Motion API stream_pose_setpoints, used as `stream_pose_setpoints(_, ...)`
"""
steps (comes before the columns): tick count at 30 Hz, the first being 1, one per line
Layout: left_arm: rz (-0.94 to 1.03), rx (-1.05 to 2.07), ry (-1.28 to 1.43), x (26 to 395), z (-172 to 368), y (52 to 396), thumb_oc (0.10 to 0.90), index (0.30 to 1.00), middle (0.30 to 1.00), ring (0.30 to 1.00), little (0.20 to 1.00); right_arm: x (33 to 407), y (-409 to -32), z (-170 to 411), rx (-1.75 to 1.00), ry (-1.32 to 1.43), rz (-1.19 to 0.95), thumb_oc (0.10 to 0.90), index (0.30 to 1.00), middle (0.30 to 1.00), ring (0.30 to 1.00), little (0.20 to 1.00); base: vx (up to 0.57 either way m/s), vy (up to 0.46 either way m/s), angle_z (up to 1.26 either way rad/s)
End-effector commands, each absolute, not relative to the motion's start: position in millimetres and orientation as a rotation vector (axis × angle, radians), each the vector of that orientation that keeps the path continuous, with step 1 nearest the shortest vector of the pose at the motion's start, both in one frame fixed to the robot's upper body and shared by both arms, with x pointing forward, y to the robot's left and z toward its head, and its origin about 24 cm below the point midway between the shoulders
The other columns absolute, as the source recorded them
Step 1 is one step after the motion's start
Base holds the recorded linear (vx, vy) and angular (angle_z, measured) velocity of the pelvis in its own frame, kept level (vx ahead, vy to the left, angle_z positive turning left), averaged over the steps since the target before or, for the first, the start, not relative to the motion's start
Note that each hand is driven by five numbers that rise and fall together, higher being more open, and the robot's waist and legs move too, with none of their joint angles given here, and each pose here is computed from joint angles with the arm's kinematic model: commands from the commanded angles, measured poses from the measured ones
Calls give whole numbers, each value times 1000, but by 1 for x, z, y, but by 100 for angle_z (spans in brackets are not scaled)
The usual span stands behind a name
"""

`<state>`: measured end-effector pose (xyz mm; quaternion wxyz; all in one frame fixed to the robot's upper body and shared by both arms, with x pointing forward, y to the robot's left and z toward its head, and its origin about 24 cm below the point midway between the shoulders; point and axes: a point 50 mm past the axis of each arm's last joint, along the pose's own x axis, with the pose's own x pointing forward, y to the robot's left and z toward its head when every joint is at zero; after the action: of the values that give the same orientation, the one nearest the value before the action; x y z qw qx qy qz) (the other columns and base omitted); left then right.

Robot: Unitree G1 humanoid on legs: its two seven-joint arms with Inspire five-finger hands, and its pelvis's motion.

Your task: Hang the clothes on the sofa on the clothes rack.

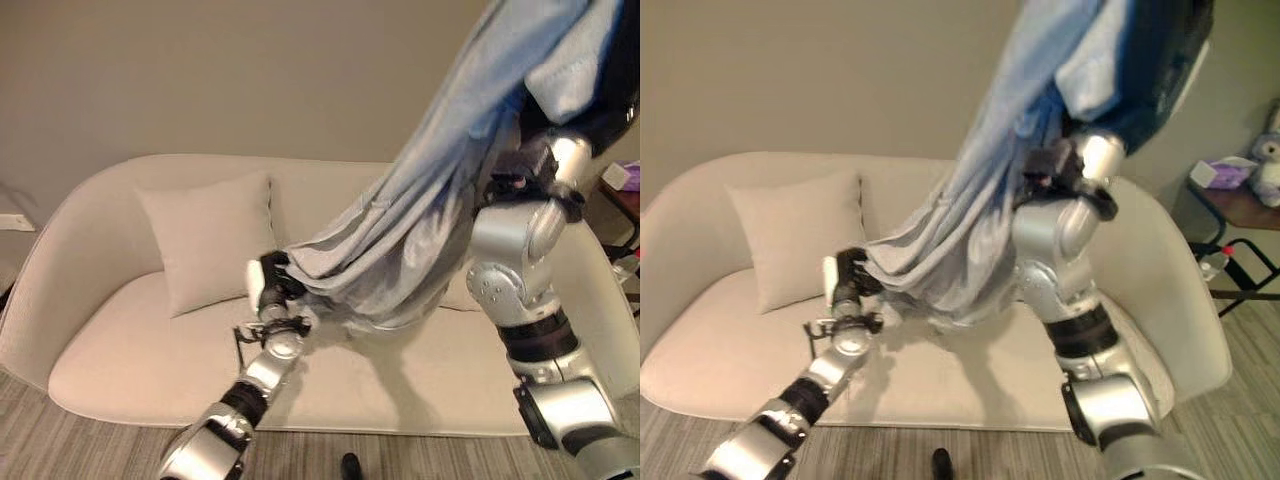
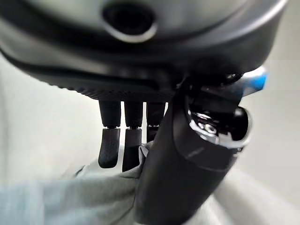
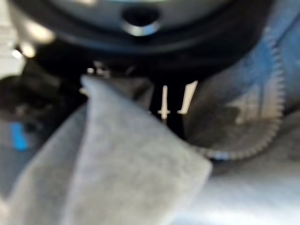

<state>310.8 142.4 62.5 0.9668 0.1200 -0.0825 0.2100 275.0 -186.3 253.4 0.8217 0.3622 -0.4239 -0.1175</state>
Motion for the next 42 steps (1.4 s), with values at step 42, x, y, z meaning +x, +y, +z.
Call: stream_pose_setpoints(42,652,339,-805,246,170,228,400,300,300,300,300,238,-200,239,269,-1006,-215,400,300,300,300,300,-160,65,6)
